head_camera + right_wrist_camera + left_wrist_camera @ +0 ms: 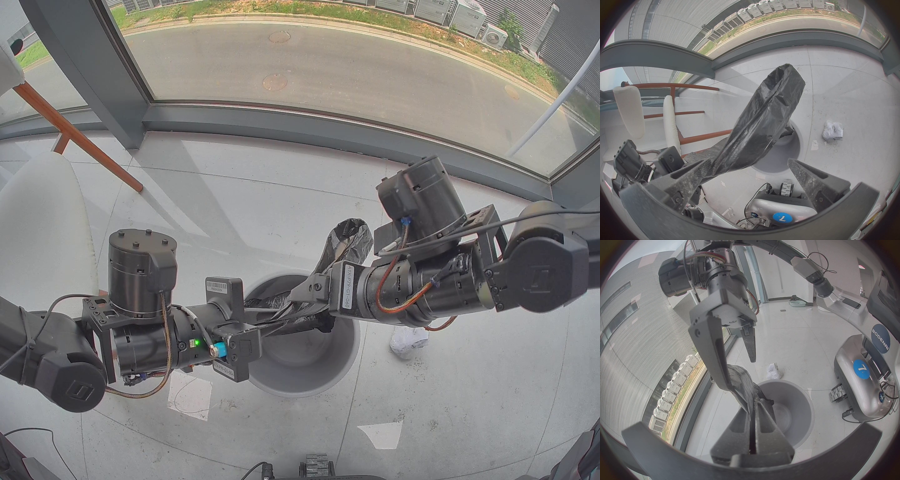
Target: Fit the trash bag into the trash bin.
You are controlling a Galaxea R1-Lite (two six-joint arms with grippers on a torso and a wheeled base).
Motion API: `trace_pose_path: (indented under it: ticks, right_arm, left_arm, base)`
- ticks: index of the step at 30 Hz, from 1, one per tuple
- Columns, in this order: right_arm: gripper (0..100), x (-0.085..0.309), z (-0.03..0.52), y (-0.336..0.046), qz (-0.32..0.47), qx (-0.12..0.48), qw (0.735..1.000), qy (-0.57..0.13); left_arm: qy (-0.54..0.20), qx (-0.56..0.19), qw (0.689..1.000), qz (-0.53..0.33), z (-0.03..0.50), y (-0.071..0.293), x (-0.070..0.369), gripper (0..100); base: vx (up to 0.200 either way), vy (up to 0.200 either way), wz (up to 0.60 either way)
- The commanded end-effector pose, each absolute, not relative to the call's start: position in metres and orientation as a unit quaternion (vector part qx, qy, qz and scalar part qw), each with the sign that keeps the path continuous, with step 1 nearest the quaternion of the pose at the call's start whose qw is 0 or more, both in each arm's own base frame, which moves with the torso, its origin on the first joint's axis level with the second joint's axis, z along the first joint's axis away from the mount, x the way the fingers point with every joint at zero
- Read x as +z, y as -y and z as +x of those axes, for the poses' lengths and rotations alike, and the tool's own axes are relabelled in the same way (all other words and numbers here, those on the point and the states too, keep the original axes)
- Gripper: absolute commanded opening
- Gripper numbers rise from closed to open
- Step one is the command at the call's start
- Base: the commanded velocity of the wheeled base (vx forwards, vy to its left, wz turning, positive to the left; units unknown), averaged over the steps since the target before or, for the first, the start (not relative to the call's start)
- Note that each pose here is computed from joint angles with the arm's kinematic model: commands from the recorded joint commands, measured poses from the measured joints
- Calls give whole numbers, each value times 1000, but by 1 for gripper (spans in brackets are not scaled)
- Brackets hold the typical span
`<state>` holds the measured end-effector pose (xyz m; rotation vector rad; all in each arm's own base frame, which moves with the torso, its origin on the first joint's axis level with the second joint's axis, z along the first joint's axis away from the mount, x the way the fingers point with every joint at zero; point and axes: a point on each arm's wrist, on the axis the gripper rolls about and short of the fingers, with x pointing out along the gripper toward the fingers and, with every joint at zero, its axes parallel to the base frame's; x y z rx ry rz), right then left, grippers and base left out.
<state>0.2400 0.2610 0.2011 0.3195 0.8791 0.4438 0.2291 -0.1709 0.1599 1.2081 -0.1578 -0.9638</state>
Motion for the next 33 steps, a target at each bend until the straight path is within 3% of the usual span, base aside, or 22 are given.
trace_pose_path:
  ticks: [1,10,24,32,33]
  right_arm:
    - [100,194,243,-260,147,200,870,-426]
    - [100,188,243,-250,133,172,866,-450]
    - [100,175,273,-238,129,106,884,-436]
    - [100,179,281,-241,135,105,888,-426]
    - [0,180,280,-241,136,106,888,-425]
  left_arm:
    - [69,-435,713,545,228,170,159,0]
    - [68,-428,718,545,230,166,161,0]
    - [66,-425,724,540,224,153,163,0]
    - [59,-426,735,525,221,152,165,0]
    - [53,-427,739,519,220,151,163,0]
  base:
    - [0,0,0]
    - [0,0,0]
    - [0,0,0]
    - [0,0,0]
    - [0,0,0]
